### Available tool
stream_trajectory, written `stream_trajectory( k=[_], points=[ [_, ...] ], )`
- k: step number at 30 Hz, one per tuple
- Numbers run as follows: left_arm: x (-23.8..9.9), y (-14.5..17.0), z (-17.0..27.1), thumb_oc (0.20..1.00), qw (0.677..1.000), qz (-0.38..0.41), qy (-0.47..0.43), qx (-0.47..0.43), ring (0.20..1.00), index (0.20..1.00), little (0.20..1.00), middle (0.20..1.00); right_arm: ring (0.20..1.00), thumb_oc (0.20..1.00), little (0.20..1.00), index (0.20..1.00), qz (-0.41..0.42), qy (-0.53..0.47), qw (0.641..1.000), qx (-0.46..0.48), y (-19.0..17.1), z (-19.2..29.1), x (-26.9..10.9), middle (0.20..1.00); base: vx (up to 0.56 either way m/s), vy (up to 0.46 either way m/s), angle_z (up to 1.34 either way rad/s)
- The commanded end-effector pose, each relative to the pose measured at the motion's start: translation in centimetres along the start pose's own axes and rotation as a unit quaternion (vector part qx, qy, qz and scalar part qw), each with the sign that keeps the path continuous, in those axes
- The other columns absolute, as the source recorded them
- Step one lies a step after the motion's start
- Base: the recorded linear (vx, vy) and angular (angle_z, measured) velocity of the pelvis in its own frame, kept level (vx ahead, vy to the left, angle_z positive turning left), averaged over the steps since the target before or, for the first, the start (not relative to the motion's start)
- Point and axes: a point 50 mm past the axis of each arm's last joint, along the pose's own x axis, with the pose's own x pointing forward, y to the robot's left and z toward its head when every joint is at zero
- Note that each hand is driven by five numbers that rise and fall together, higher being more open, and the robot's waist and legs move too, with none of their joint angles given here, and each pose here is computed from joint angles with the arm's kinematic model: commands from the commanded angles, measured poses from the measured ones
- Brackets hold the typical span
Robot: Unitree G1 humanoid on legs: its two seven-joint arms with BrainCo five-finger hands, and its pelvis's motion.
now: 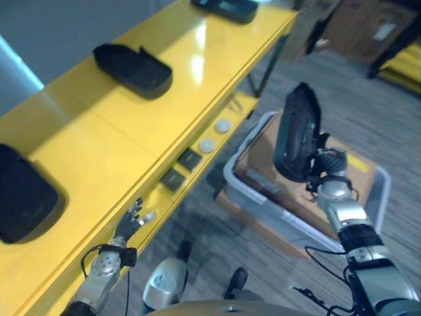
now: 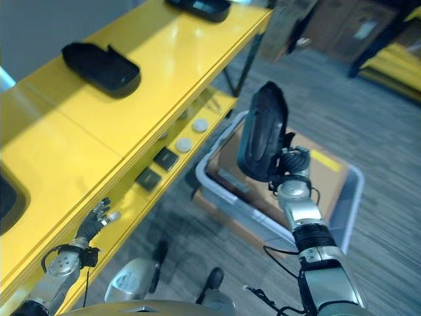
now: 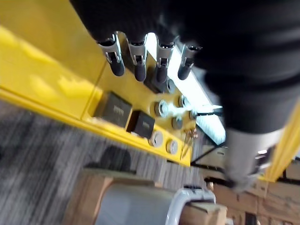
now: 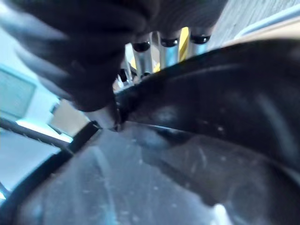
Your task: Move parts from the plastic box to the shelf.
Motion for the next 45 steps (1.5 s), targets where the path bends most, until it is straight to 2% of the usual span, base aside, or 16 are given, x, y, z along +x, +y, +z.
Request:
stream_trajectory(
  k=[1,6,10,12,16,19,28,33,45],
  points=[
    [1.1,-2.1,0.4,1.0,0.998,-0.036,0.013,-0.057,1.0,1.0,1.0,1.0,0.2,0.2,0.2,0.2,-0.031,-0.075,0.996,-0.043,-1.9,2.6,0.6,0.2,0.03,-0.044,-0.4],
    [3.6,-5.7,6.0,1.0,0.988,-0.11,-0.039,-0.098,1.0,1.0,1.0,1.0,0.2,0.2,0.2,0.2,-0.004,-0.095,0.995,-0.039,-0.6,3.0,-0.3,0.2,0.03,-0.043,-0.36],
    [4.9,-9.3,9.3,1.0,0.964,-0.171,-0.037,-0.199,1.0,1.0,1.0,1.0,0.2,0.2,0.2,0.2,0.034,-0.112,0.993,-0.031,1.2,4.5,-0.6,0.2,0.0,-0.026,-0.24],
    [5.3,-11.5,11.7,1.0,0.959,-0.211,-0.031,-0.187,1.0,1.0,1.0,1.0,0.2,0.2,0.2,0.2,0.059,-0.121,0.99,-0.033,2.8,5.5,-0.8,0.2,0.0,-0.021,-0.25],
    [6.5,-13.7,14.6,1.0,0.964,-0.208,-0.033,-0.162,1.0,1.0,1.0,1.0,0.2,0.2,0.2,0.2,0.11,-0.114,0.987,-0.04,6.0,6.8,-1.3,0.2,0.02,-0.001,-0.24],
    [7.0,-14.7,17.8,1.0,0.964,-0.216,-0.061,-0.143,1.0,1.0,1.0,1.0,0.2,0.2,0.2,0.2,0.158,-0.103,0.98,-0.063,8.2,5.9,-2.3,0.2,0.03,0.02,-0.32],
    [7.0,-15.1,18.2,1.0,0.971,-0.212,-0.057,-0.098,1.0,1.0,1.0,1.0,0.2,0.2,0.2,0.2,0.205,-0.101,0.97,-0.079,9.7,5.1,-3.2,0.2,0.0,0.003,-0.03],
    [7.2,-15.3,17.2,1.0,0.975,-0.21,-0.033,-0.067,1.0,1.0,1.0,1.0,0.2,0.2,0.2,0.2,0.246,-0.115,0.959,-0.078,11.8,6.0,-4.6,0.2,0.0,0.0,0.0],
    [7.5,-15.1,16.8,1.0,0.98,-0.197,-0.023,-0.033,1.0,1.0,1.0,1.0,0.2,0.2,0.2,0.2,0.28,-0.121,0.949,-0.08,13.9,6.2,-6.2,0.2,0.0,0.0,0.0]
  ],
)
